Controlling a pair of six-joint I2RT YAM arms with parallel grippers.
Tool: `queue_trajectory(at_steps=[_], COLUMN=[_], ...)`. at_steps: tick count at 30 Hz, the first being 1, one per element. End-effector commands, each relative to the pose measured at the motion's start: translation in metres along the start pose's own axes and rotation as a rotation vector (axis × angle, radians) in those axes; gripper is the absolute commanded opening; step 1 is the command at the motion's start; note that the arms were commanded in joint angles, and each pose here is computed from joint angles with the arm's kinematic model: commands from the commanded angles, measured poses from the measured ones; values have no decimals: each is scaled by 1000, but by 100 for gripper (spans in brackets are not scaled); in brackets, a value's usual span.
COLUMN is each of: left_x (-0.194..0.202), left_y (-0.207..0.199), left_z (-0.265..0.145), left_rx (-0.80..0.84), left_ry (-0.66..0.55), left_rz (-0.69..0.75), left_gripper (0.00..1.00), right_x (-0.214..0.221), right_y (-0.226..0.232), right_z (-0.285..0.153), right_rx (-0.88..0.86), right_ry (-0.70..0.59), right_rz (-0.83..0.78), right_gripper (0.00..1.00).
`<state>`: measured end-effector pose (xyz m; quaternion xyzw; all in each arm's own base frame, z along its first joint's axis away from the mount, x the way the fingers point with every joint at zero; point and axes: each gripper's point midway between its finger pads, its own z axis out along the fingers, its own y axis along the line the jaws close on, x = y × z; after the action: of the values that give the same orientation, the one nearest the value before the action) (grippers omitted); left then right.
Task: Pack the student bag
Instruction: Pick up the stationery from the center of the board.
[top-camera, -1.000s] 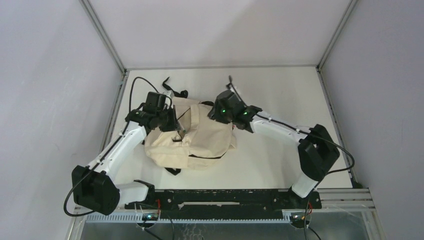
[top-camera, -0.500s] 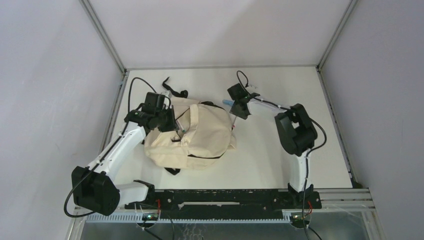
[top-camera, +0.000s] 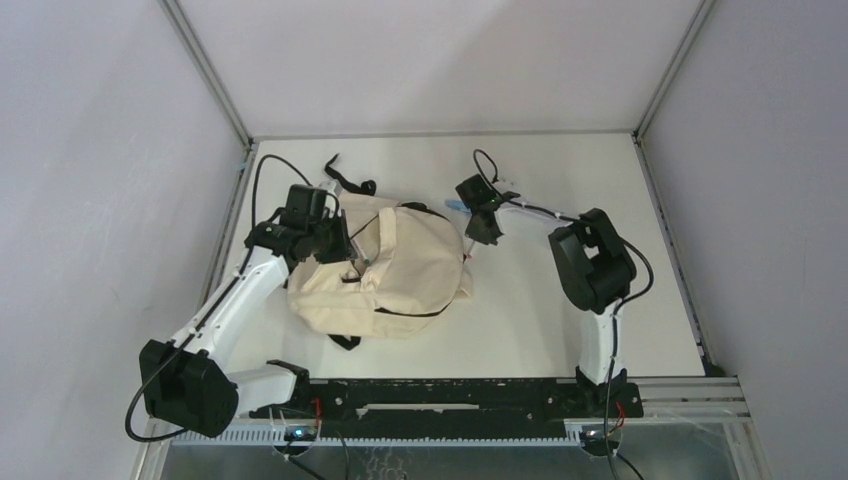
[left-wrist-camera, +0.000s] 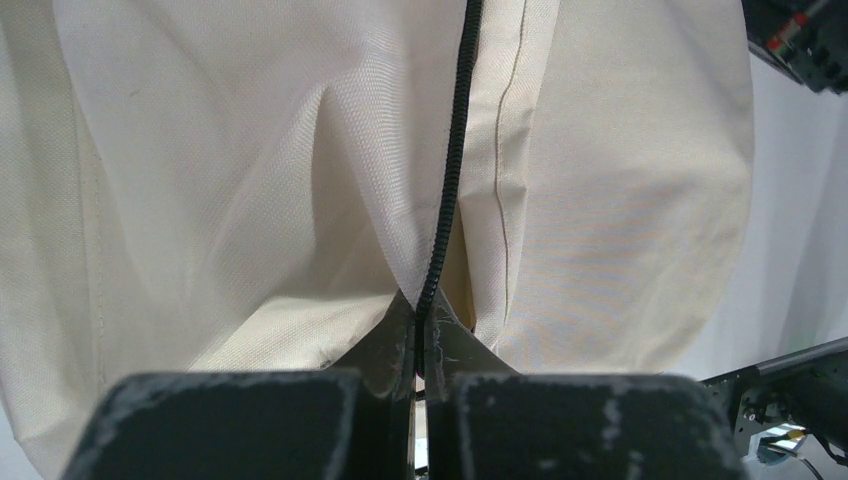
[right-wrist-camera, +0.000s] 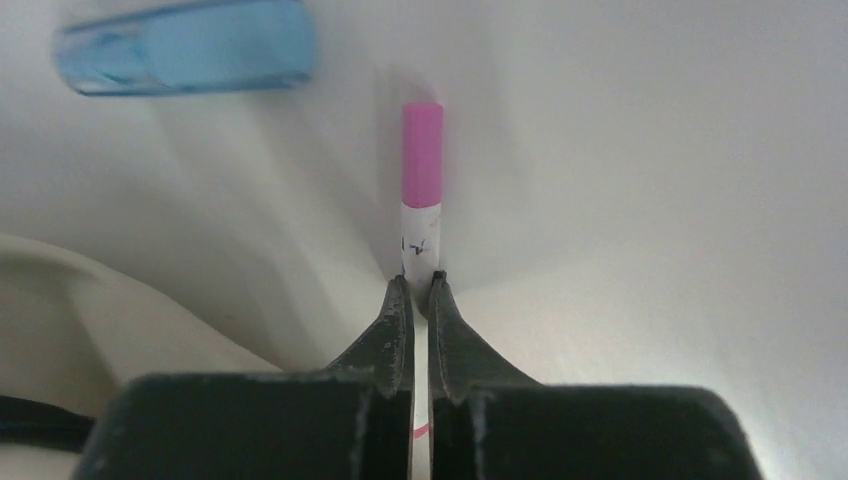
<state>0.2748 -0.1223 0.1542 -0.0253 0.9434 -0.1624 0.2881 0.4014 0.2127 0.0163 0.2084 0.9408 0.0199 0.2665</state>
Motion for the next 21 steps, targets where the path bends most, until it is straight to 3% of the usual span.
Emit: queue_trajectory(at_steps=[1,6,13,17,21], left_x=[-10,-12,-11,-12,-14], left_y=[-4,-4,-3,-5,-6], left_z=[-6,-6,-3,-1,-2], left_rx=[29,31,27,34,39], left_ry=[-51,-55,-53,-52,-55], left_rz=[7,13,11,8,8], left_gripper=[0,0,0,0,0], right_x=[-11,-25,-16,28,70], right_y=[-22,-16,61,112,146], right_z=[-29,-73,-171,-216,-226], right_rx=[-25,-131,-614,-917,-1002], right_ry=[-31,-94,-146,3,140], right_rz=[24,-2,-134,-263,-357], right_gripper=[0,0,0,0,0])
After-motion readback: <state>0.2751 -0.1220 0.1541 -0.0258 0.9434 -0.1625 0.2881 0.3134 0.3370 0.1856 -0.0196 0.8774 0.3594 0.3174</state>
